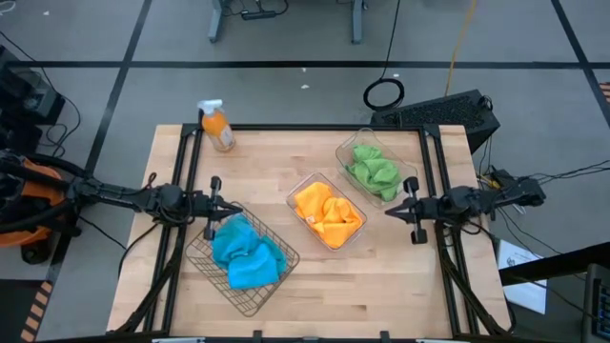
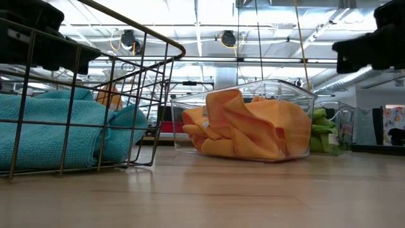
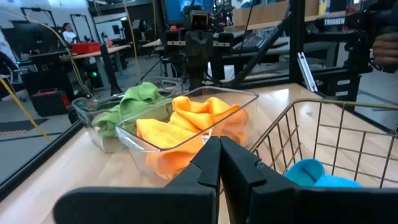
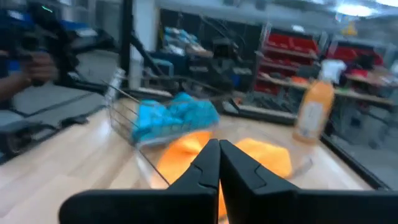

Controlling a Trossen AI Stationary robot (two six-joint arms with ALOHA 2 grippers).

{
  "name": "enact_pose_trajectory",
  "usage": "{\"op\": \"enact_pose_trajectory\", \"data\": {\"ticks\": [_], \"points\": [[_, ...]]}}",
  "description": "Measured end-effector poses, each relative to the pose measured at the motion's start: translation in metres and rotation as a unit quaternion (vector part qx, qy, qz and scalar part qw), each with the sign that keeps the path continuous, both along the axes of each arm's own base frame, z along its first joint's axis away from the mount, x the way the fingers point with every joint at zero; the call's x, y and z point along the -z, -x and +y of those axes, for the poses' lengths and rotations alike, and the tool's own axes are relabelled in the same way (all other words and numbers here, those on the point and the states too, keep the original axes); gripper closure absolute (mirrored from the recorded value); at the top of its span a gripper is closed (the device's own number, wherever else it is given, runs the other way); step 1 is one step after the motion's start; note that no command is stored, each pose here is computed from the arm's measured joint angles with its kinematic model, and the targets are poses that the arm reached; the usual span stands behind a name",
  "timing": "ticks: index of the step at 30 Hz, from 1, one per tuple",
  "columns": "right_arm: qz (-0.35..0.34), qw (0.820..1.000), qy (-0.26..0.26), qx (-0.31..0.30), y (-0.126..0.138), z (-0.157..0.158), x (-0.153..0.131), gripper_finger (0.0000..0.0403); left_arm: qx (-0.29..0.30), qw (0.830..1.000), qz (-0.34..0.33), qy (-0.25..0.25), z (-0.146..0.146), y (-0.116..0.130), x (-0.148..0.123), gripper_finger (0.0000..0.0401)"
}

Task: Sort microfiber towel by color & place in baskets
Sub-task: Return To Home Position

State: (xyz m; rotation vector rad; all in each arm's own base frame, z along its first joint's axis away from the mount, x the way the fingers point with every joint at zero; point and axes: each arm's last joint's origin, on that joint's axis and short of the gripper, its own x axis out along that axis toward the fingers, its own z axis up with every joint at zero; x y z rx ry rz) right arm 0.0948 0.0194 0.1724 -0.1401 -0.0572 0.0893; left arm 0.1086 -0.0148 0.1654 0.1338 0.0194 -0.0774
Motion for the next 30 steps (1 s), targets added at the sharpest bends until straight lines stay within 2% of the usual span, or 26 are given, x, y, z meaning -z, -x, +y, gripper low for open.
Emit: {"op": "enact_pose_trajectory", "data": {"ticks": [2,10,15,19,22,30], "points": [[-0.006,1.000,0.009,-0.014,0.001,0.001,-0.001,0.0403,0.000,1.000,-0.002,0.002,0.000,0.000,0.000,0.0390],[-0.001,1.000,0.008,-0.009,-0.001,-0.004,0.000,0.0403,-0.001,1.000,-0.009,0.004,0.000,0.001,-0.002,0.0390],[-0.035,0.999,0.026,-0.023,-0.001,-0.010,-0.006,0.0403,-0.001,1.000,-0.015,0.004,0.000,0.001,-0.003,0.0390],[-0.014,1.000,0.003,0.004,-0.002,-0.015,-0.002,0.0403,-0.001,1.000,-0.013,0.004,0.000,0.001,-0.002,0.0390],[0.010,1.000,-0.008,-0.001,-0.002,-0.016,0.002,0.0403,-0.001,1.000,-0.010,0.004,0.000,0.001,-0.002,0.0390],[0.019,1.000,-0.009,0.010,-0.004,-0.018,0.003,0.0403,-0.001,1.000,-0.008,0.011,0.000,0.001,-0.001,0.0390]]}}
